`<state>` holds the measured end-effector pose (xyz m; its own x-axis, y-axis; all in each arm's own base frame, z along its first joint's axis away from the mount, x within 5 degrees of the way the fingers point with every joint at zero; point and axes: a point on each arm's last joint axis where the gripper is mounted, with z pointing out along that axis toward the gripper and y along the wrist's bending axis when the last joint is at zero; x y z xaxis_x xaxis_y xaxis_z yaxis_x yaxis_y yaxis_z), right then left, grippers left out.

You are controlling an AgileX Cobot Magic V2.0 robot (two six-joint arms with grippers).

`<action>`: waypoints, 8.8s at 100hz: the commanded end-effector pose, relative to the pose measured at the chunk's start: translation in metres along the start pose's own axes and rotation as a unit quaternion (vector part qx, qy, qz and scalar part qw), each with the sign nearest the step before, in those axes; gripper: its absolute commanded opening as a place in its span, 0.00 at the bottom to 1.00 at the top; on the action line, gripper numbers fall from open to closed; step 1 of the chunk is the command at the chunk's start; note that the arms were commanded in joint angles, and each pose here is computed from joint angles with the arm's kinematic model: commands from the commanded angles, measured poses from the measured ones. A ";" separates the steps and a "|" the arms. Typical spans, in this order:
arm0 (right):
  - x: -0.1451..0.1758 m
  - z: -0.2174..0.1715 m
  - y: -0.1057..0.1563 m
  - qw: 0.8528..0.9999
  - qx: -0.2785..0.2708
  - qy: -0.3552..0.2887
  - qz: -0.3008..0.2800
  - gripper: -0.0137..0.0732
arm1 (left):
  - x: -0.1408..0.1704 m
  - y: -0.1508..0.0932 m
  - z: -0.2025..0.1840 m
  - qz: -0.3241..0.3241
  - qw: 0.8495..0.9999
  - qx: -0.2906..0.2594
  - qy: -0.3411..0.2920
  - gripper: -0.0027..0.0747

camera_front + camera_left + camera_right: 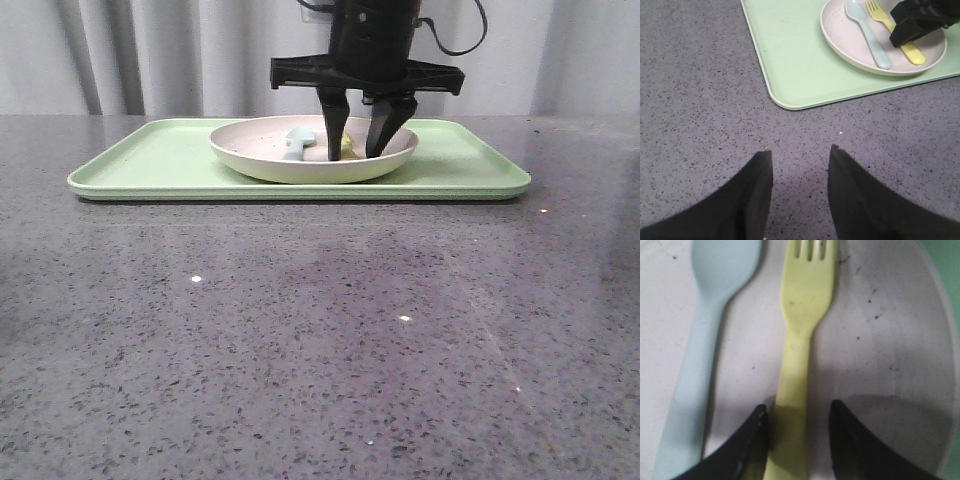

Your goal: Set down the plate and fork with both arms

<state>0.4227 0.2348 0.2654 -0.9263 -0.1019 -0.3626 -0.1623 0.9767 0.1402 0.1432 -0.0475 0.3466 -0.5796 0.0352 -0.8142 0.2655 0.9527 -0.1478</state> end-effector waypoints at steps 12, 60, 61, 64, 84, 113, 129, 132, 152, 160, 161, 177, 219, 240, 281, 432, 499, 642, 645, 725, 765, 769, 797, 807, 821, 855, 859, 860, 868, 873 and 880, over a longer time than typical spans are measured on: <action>-0.007 -0.031 0.004 0.999 -0.020 -0.041 0.000 0.21 | -0.013 -0.003 -0.007 -0.002 0.999 0.006 -0.053 0.39; -0.012 -0.062 0.006 0.997 -0.029 -0.065 0.000 0.16 | -0.013 -0.003 -0.007 -0.002 0.999 0.006 -0.053 0.39; -0.013 -0.064 0.006 0.997 -0.030 -0.067 0.000 0.16 | -0.013 -0.003 -0.007 -0.002 0.999 0.006 -0.053 0.39; -0.014 -0.069 0.006 0.997 -0.031 -0.071 0.000 0.16 | -0.013 -0.003 -0.007 -0.002 0.999 0.006 -0.053 0.39; -0.018 -0.092 0.002 0.996 -0.015 -0.087 -0.003 0.16 | -0.013 -0.003 -0.007 -0.002 0.999 0.006 -0.053 0.39; -0.018 -0.113 -0.019 0.994 0.039 -0.097 0.002 0.16 | -0.013 -0.003 -0.007 -0.002 0.999 0.006 -0.053 0.39; -0.022 -0.120 -0.040 0.994 0.047 -0.096 0.025 0.16 | -0.013 -0.003 -0.007 -0.002 0.999 0.006 -0.053 0.39; -0.022 -0.122 -0.043 0.994 0.046 -0.097 0.029 0.16 | -0.013 -0.003 -0.007 -0.002 0.999 0.006 -0.053 0.39; -0.026 -0.123 -0.061 0.993 0.053 -0.098 0.048 0.16 | -0.013 -0.003 -0.007 -0.002 0.999 0.006 -0.053 0.39; -0.027 -0.120 -0.067 0.993 0.054 -0.091 0.056 0.16 | -0.013 -0.003 -0.007 -0.002 0.999 0.006 -0.053 0.39; -0.027 -0.119 -0.068 0.993 0.054 -0.090 0.056 0.16 | -0.013 -0.003 -0.007 -0.002 0.999 0.006 -0.053 0.39; -0.023 -0.104 -0.077 0.994 0.061 -0.062 0.065 0.16 | -0.013 -0.003 -0.007 -0.002 0.999 0.006 -0.053 0.39; -0.015 -0.065 -0.080 0.996 0.064 -0.010 0.068 0.16 | -0.013 -0.003 -0.007 -0.002 0.999 0.006 -0.053 0.39; -0.015 -0.060 -0.081 0.996 0.066 -0.005 0.068 0.17 | -0.013 -0.003 -0.007 -0.002 0.999 0.006 -0.053 0.39; -0.014 -0.052 -0.081 0.995 0.069 0.011 0.065 0.17 | -0.013 -0.003 -0.007 -0.002 0.999 0.006 -0.053 0.39; -0.008 -0.122 -0.078 0.995 0.052 -0.055 0.065 0.54 | -0.014 -0.003 -0.009 -0.002 0.998 0.007 -0.058 0.39; 0.085 -0.225 -0.093 0.985 0.053 -0.160 0.034 0.54 | -0.017 -0.004 -0.027 -0.014 0.993 0.012 -0.116 0.31; 0.335 -0.249 -0.152 0.901 0.006 -0.434 -0.004 0.14 | 0.062 0.004 -0.058 -0.011 0.982 0.019 -0.189 0.01; 0.338 -0.246 -0.153 0.901 0.005 -0.435 -0.004 0.14 | 0.064 0.004 -0.058 -0.010 0.982 0.019 -0.190 0.01; 0.348 -0.243 -0.155 0.893 0.001 -0.449 -0.005 0.14 | 0.067 0.005 -0.061 -0.010 0.978 0.021 -0.206 0.01; 0.348 -0.243 -0.155 0.893 0.001 -0.449 -0.005 0.14 | 0.067 0.005 -0.061 -0.010 0.978 0.021 -0.206 0.01; 0.348 -0.243 -0.155 0.893 0.001 -0.449 -0.005 0.14 | 0.067 0.005 -0.061 -0.010 0.978 0.021 -0.206 0.01; 0.348 -0.243 -0.155 0.893 0.001 -0.449 -0.005 0.14 | 0.067 0.005 -0.061 -0.003 0.978 0.015 -0.206 0.01; 0.348 -0.243 -0.155 0.893 0.001 -0.449 -0.005 0.14 | 0.067 0.007 -0.064 0.007 0.976 0.004 -0.215 0.01; 0.348 -0.243 -0.155 0.893 0.001 -0.449 -0.005 0.14 | 0.071 0.012 -0.063 -0.002 0.965 -0.021 -0.261 0.01; 0.348 -0.243 -0.155 0.893 0.001 -0.449 -0.005 0.14 | 0.103 0.028 -0.042 -0.011 0.940 -0.097 -0.326 0.01; 0.348 -0.243 -0.155 0.893 0.001 -0.449 -0.005 0.14 | 0.107 0.030 -0.040 -0.007 0.938 -0.105 -0.331 0.01; 0.348 -0.243 -0.155 0.893 0.001 -0.449 -0.005 0.14 | 0.108 0.030 -0.038 -0.007 0.937 -0.107 -0.332 0.01; 0.348 -0.243 -0.155 0.893 0.001 -0.449 -0.005 0.14 | 0.118 0.033 -0.033 -0.005 0.930 -0.117 -0.348 0.01; 0.348 -0.243 -0.155 0.893 0.001 -0.449 -0.005 0.14 | 0.124 0.034 -0.031 -0.004 0.924 -0.121 -0.361 0.01; 0.348 -0.243 -0.155 0.893 0.001 -0.449 -0.005 0.14 | 0.132 0.035 -0.029 -0.003 0.918 -0.125 -0.375 0.01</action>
<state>0.0405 0.0015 0.3282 -0.3634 0.0911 -0.9272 -0.1486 0.9768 0.1542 0.0573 -0.0018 0.2391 -0.0130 -0.0884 -0.9960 0.0270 0.9957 -0.0887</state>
